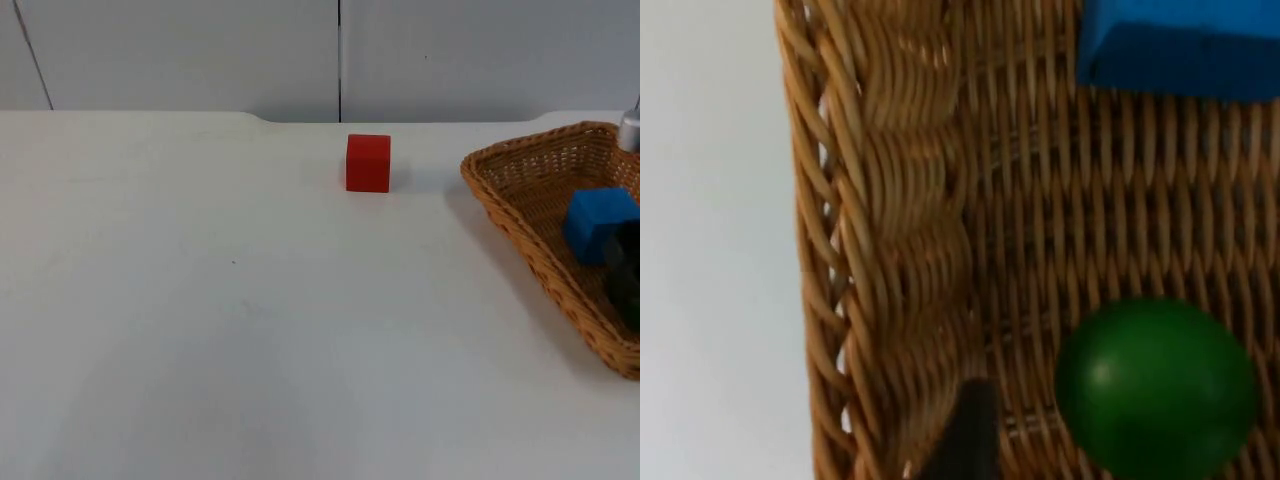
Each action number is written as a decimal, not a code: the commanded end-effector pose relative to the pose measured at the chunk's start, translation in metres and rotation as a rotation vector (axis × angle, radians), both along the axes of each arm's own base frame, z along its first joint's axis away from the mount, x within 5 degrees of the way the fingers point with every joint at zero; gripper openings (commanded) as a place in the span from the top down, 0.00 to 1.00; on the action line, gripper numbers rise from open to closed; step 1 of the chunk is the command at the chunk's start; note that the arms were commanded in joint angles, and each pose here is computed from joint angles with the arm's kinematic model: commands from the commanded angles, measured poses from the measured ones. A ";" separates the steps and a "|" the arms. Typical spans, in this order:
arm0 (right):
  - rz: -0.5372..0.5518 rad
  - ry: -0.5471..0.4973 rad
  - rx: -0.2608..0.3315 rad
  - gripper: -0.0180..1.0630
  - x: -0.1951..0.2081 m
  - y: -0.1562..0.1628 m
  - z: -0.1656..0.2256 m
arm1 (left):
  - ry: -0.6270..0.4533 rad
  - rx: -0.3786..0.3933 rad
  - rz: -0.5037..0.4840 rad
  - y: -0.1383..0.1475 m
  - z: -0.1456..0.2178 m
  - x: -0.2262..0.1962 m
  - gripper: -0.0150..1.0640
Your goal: Place all geometric objects except the red cube into the basket.
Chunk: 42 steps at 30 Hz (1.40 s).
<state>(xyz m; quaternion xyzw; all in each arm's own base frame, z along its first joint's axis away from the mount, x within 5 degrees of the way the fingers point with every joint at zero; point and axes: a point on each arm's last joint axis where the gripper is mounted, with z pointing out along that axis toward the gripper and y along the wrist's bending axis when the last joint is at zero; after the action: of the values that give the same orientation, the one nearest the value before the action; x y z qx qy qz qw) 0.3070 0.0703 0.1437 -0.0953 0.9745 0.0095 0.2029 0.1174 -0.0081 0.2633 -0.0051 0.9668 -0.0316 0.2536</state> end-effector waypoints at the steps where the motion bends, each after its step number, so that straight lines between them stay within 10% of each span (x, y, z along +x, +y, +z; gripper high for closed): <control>1: -0.013 -0.042 0.019 0.21 -0.003 -0.002 0.015 | -0.013 0.016 0.002 0.002 0.001 -0.001 0.01; 20: 0.001 -0.637 0.133 0.21 -0.164 -0.041 0.224 | -0.061 0.029 0.002 0.003 0.004 0.002 0.01; 42: 0.194 -0.861 0.146 0.21 -0.316 -0.066 0.213 | -0.724 0.003 -0.031 0.004 0.042 -0.116 0.01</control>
<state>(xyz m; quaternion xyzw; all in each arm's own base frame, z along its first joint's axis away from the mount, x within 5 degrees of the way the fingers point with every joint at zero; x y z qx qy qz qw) -0.0071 0.0044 0.3608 -0.1637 0.7830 0.0585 0.5972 0.0045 -0.0037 0.3084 0.0208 0.8137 -0.0313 0.5801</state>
